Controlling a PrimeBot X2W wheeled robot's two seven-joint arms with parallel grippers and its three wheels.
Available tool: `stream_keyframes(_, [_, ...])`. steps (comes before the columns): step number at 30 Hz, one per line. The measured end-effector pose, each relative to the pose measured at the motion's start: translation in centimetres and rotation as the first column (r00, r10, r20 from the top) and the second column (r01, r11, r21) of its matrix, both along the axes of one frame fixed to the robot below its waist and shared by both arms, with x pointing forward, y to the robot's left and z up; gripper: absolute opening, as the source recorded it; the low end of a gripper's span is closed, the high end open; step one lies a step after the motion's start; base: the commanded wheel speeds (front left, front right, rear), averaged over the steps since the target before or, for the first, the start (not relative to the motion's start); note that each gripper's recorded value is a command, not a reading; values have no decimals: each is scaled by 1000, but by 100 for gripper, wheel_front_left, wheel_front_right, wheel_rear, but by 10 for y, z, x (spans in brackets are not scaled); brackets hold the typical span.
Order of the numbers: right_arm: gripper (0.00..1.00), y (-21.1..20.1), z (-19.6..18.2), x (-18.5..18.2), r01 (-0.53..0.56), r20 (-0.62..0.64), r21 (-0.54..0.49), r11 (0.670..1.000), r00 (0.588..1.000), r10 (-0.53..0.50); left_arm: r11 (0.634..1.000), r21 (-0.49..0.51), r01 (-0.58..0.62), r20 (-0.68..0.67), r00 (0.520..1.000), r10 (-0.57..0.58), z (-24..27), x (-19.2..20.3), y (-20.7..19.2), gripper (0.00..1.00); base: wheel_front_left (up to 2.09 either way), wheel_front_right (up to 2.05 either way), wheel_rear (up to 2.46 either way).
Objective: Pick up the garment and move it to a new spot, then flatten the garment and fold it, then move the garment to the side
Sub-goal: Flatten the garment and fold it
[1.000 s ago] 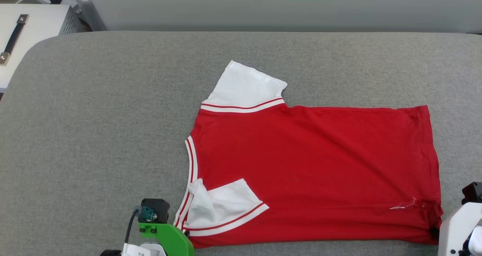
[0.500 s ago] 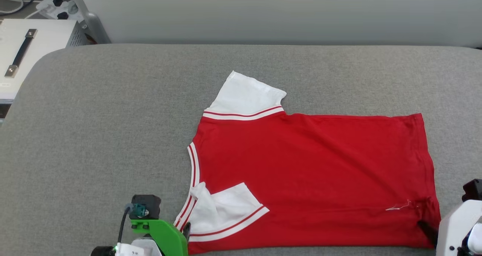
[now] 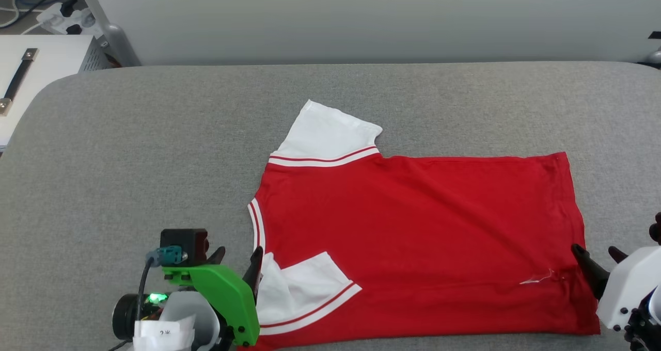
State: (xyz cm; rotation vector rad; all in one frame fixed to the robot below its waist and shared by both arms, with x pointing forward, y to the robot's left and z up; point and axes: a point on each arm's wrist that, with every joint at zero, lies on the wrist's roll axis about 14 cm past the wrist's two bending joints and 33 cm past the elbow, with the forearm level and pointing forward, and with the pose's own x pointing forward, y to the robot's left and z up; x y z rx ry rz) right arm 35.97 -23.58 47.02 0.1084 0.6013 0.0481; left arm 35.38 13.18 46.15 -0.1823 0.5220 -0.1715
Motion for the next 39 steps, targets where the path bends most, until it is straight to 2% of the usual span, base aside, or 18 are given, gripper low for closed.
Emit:
stream_keyframes(3, [100, 5, 3, 2, 8, 16, 37, 999, 1000, -9, 999, 2, 48, -5, 999, -48, 3, 9, -10, 100, 0, 0, 0])
stream_keyframes(4, [100, 6, 2, 1, 11, 13, 38, 999, 1000, -12, 993, 8, 121, -20, 992, -121, 7, 24, -24, 100, 0, 0, 0])
stream_keyframes(9, [100, 11, 4, 10, -3, 19, 40, 999, 1000, 2, 968, 45, 249, -43, 968, -247, 23, 67, -43, 100, 0, 0, 0])
stream_keyframes(12, [100, 14, 6, 19, -15, 27, 41, 999, 1000, 14, 951, 70, 302, -68, 952, -297, 33, 102, -50, 100, 0, 0, 0])
stream_keyframes(13, [100, 17, 7, 30, -29, 38, 40, 999, 999, 27, 939, 99, 329, -95, 943, -320, 44, 142, -53, 100, 0, 0, 0])
stream_keyframes(17, [100, 20, 4, 44, -42, 42, 35, 998, 998, 41, 933, 115, 342, -168, 932, -321, 39, 182, -55, 100, 0, 0, 0])
stream_keyframes(23, [100, 18, -10, 58, -43, 24, 30, 999, 999, 42, 942, 101, 321, -307, 910, -277, 3, 226, -53, 100, 0, 0, 0])
stream_keyframes(29, [100, 9, -28, 60, -17, -16, 23, 1000, 1000, 18, 948, 52, 313, -407, 874, -266, -41, 245, -61, 100, 0, 0, 0])
stream_keyframes(39, [100, -8, -49, 54, 28, -70, 2, 1000, 997, -28, 949, 40, 313, -441, 858, -264, -90, 265, -67, 100, 0, 0, 0])
